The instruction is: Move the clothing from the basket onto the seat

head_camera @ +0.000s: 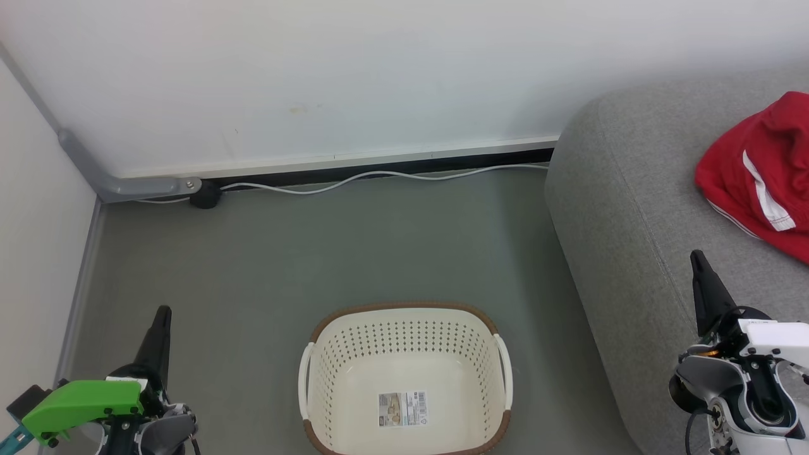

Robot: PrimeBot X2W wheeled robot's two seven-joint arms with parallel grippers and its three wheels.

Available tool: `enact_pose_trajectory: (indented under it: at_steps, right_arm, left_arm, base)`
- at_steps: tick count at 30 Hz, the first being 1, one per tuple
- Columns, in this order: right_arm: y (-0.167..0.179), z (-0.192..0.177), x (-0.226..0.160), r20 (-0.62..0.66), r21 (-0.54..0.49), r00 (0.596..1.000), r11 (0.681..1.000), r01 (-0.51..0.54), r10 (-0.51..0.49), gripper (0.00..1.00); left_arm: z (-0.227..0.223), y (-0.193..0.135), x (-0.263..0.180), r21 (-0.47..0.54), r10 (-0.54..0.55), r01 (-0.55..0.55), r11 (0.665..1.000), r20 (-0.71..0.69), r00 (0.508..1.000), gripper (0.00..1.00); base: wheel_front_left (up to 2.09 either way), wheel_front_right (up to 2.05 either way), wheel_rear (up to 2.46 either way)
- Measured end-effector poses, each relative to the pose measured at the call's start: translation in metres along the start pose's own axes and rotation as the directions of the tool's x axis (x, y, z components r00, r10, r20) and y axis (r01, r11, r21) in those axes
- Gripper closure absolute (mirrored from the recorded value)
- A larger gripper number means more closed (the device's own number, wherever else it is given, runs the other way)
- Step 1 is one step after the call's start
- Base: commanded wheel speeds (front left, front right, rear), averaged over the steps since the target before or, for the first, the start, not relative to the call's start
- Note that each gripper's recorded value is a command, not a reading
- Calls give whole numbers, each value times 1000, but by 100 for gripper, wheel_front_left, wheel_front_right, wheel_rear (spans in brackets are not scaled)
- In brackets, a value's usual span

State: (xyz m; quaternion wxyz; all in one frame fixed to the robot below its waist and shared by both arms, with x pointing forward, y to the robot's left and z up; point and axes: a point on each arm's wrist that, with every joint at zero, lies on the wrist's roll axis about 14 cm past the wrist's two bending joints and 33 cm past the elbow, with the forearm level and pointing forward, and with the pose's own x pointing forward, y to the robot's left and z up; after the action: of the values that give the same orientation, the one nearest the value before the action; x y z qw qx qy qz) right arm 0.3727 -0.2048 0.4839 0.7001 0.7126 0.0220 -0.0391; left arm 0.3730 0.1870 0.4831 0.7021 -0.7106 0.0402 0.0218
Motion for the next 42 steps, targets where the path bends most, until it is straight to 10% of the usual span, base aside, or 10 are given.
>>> enact_pose_trajectory:
  at_steps: [42]
  right_arm:
    - [0,0,0,0,0,1000,1000,0,0,100]
  left_arm:
    - [0,0,0,-2,-1,1,1000,1,1000,100]
  base:
    - [0,0,0]
